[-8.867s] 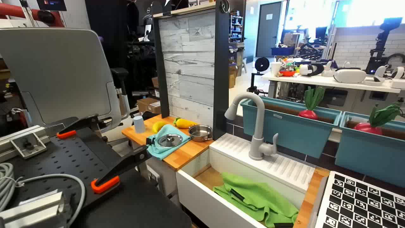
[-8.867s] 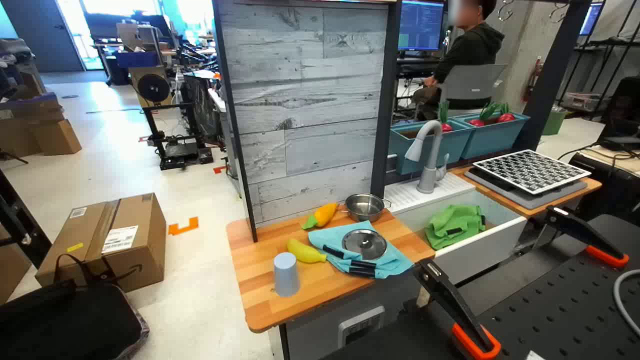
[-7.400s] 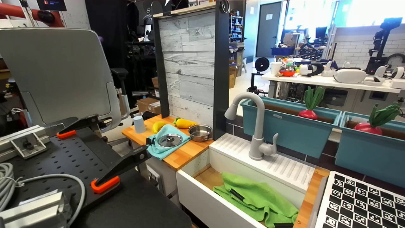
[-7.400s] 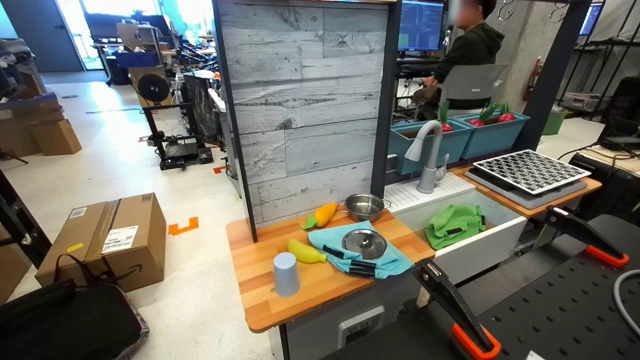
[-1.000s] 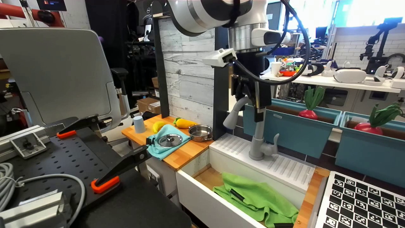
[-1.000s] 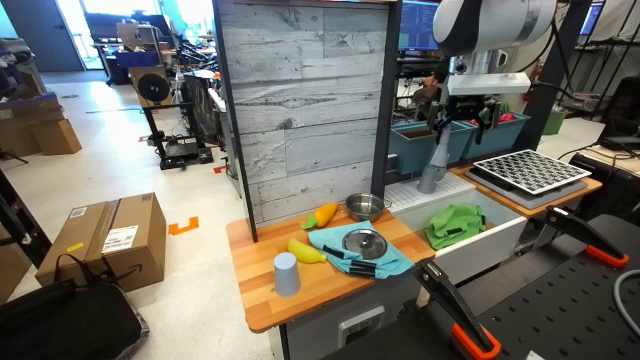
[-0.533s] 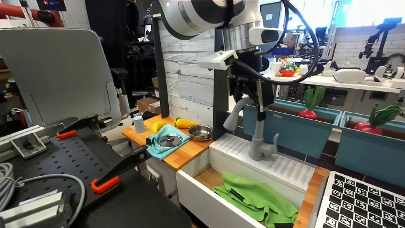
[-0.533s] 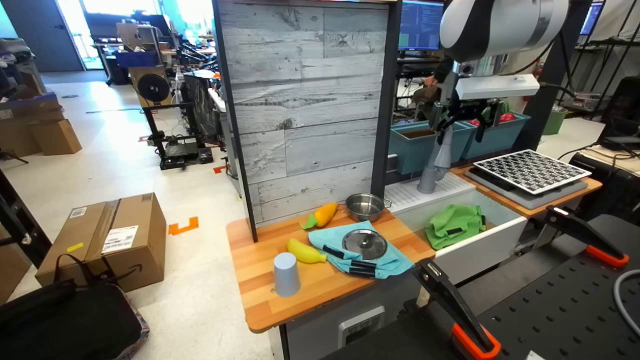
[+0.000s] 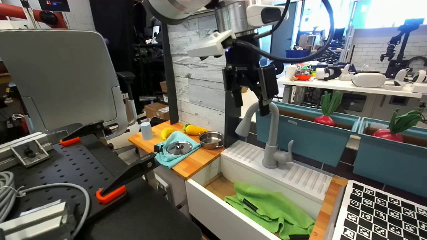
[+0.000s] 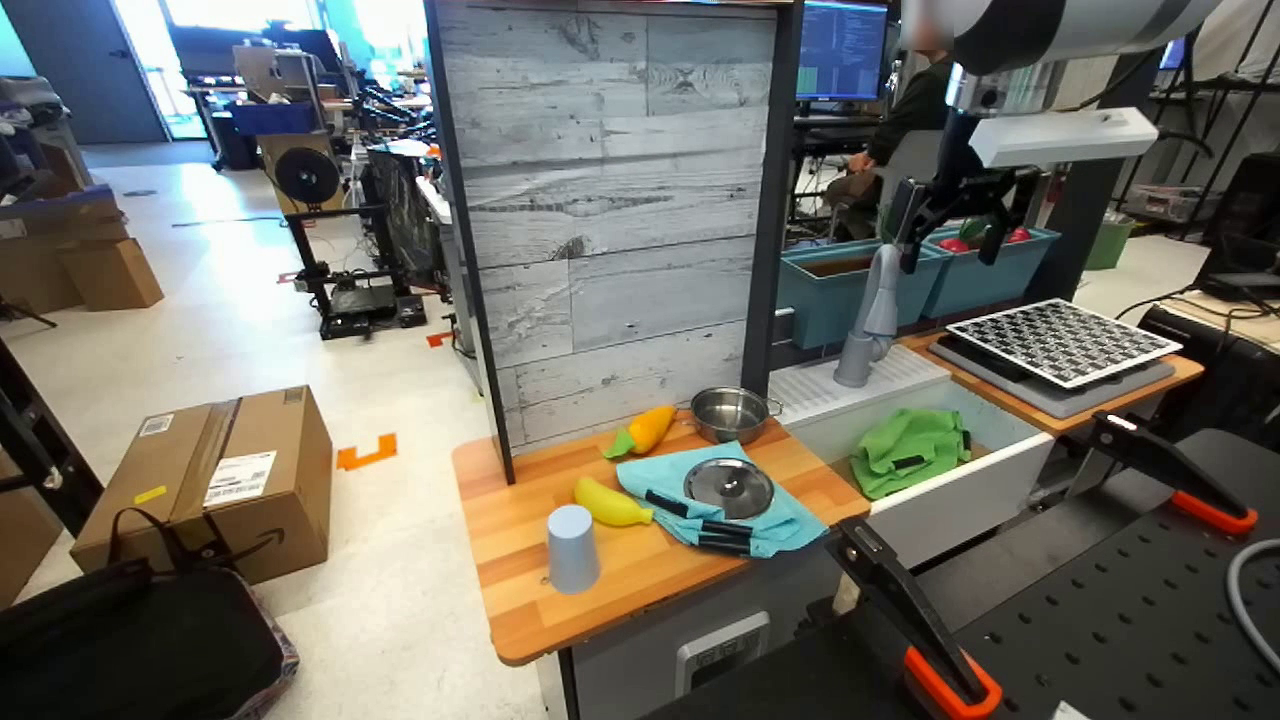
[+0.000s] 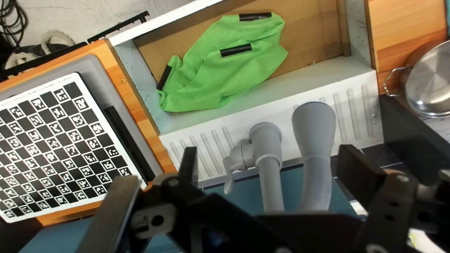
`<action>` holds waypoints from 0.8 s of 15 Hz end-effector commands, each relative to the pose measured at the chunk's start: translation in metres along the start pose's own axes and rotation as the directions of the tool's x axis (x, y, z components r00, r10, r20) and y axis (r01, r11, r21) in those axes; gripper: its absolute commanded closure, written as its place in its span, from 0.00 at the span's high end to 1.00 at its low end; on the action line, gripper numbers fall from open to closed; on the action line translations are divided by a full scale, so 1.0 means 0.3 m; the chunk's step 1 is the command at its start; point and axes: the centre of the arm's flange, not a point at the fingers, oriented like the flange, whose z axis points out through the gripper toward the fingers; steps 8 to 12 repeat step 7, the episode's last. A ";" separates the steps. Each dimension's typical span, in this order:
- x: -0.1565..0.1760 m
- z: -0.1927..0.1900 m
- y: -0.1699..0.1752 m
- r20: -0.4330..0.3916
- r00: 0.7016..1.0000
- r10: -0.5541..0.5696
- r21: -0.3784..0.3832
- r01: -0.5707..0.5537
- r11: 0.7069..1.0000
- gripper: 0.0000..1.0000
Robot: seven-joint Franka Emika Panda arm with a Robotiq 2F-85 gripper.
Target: Move the faucet slightly to the right
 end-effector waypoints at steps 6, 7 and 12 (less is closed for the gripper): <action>-0.147 -0.161 -0.027 -0.005 0.994 -0.105 0.062 0.105 0.993 1.00; -0.164 -0.175 -0.035 -0.005 0.994 -0.113 0.067 0.113 0.991 1.00; -0.164 -0.175 -0.035 -0.005 0.994 -0.113 0.067 0.113 0.991 1.00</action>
